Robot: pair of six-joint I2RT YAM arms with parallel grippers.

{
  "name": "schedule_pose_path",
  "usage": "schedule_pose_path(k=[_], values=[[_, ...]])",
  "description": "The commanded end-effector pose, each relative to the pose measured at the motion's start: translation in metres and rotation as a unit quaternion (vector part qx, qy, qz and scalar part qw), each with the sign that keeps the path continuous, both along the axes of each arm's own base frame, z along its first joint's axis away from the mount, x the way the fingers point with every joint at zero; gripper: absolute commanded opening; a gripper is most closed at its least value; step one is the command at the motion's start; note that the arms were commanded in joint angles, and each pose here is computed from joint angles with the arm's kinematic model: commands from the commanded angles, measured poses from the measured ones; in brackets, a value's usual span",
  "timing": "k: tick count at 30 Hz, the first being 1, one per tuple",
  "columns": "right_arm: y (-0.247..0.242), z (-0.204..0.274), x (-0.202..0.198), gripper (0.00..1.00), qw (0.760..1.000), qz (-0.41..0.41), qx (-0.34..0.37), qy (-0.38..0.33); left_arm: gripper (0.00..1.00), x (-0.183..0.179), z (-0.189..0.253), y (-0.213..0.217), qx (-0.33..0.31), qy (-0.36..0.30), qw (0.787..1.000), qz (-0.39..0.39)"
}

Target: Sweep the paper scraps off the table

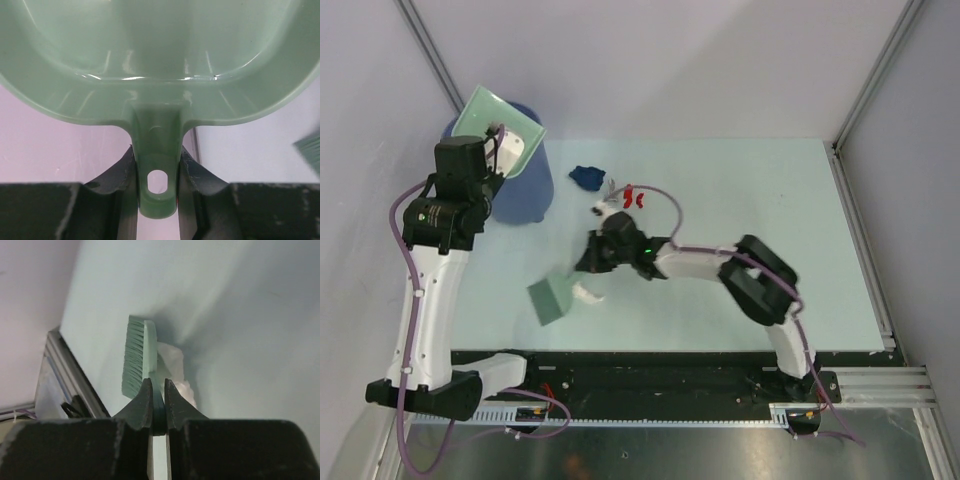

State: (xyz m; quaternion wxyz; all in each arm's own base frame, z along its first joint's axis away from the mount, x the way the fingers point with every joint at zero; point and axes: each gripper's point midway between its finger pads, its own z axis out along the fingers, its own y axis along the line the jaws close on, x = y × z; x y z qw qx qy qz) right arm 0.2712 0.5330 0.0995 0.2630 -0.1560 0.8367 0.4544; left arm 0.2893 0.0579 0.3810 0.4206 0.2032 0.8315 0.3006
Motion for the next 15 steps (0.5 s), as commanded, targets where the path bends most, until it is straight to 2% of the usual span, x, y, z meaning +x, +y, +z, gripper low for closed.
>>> schedule_pose_path(k=[1,3,4,6,10,12,15], values=[[-0.112,0.031,0.032,0.0,0.991,-0.096,-0.071,-0.059,0.0,0.002,-0.004,-0.011,-0.035,-0.012,0.999,-0.016],[-0.145,0.039,0.035,0.0,0.985,-0.113,-0.098,-0.091,0.0,0.004,-0.012,-0.018,-0.044,0.002,0.999,-0.03],[-0.175,0.04,0.024,0.0,0.979,-0.128,-0.128,-0.095,0.0,0.005,-0.016,-0.025,-0.047,0.01,0.998,-0.043],[-0.203,0.046,0.024,0.0,0.976,-0.137,-0.14,-0.097,0.0,0.005,-0.033,-0.042,-0.059,0.039,0.995,-0.074],[-0.214,0.089,0.004,0.0,0.984,-0.086,-0.098,-0.124,0.0,-0.002,-0.067,-0.094,-0.061,0.099,0.981,-0.158],[-0.22,0.129,-0.006,0.0,0.982,-0.076,-0.059,-0.161,0.0,-0.01,-0.089,-0.111,-0.066,0.144,0.971,-0.18],[-0.253,0.177,-0.005,0.0,0.97,-0.13,-0.035,-0.202,0.0,-0.028,-0.122,-0.132,-0.093,0.22,0.947,-0.216]])
